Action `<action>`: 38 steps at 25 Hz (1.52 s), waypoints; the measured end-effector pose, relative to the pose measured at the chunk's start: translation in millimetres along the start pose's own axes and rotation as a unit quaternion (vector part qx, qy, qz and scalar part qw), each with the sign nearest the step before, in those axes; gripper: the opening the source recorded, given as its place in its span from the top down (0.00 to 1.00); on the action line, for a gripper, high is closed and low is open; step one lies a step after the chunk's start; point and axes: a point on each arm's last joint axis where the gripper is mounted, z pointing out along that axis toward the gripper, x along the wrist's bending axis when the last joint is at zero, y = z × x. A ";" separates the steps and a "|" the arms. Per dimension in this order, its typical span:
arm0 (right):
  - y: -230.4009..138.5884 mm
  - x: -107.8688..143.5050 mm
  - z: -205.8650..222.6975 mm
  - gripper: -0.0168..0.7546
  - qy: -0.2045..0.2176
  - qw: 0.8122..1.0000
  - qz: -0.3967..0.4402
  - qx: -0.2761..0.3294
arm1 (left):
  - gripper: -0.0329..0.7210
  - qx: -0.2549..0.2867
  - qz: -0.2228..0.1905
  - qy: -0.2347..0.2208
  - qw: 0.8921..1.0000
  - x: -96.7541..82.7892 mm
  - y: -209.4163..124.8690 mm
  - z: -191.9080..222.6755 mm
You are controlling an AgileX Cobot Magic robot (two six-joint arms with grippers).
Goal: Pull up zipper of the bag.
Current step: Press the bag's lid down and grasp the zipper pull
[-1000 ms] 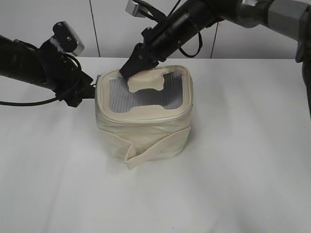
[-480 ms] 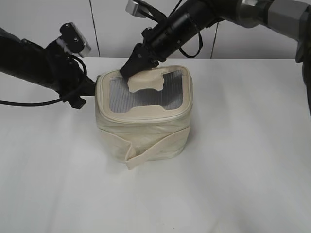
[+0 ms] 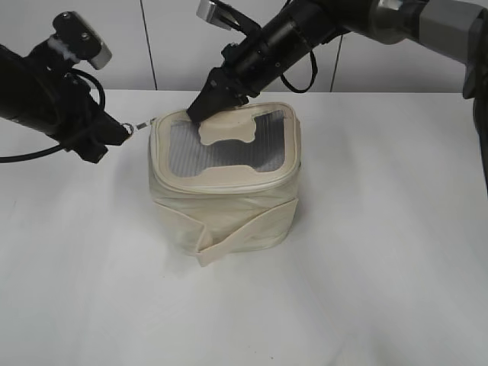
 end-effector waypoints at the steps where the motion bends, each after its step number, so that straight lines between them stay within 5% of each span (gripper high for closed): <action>1: 0.0 0.0 0.0 0.92 0.000 1.000 0.005 0.000 | 0.95 -0.001 -0.007 -0.002 1.000 -3.2 -1.6 -3.4; 18: 0.9 0.0 1.2 0.92 -0.006 0.997 0.076 -0.003 | 0.94 0.029 -0.044 -0.113 0.992 -107.3 -31.7 -31.8; 30: 0.4 0.0 1.4 0.92 -0.007 0.996 0.089 0.000 | 0.93 -0.052 0.043 -0.098 0.993 -190.8 26.6 5.4; 34: -0.1 0.2 1.4 0.92 -0.006 0.996 0.090 0.003 | 0.92 -0.060 0.044 -0.105 0.992 -203.3 42.2 16.7; 38: -0.3 -0.9 -0.1 0.85 -0.009 0.996 0.094 0.002 | 0.86 -0.042 -0.001 -0.130 0.991 -201.6 39.8 17.0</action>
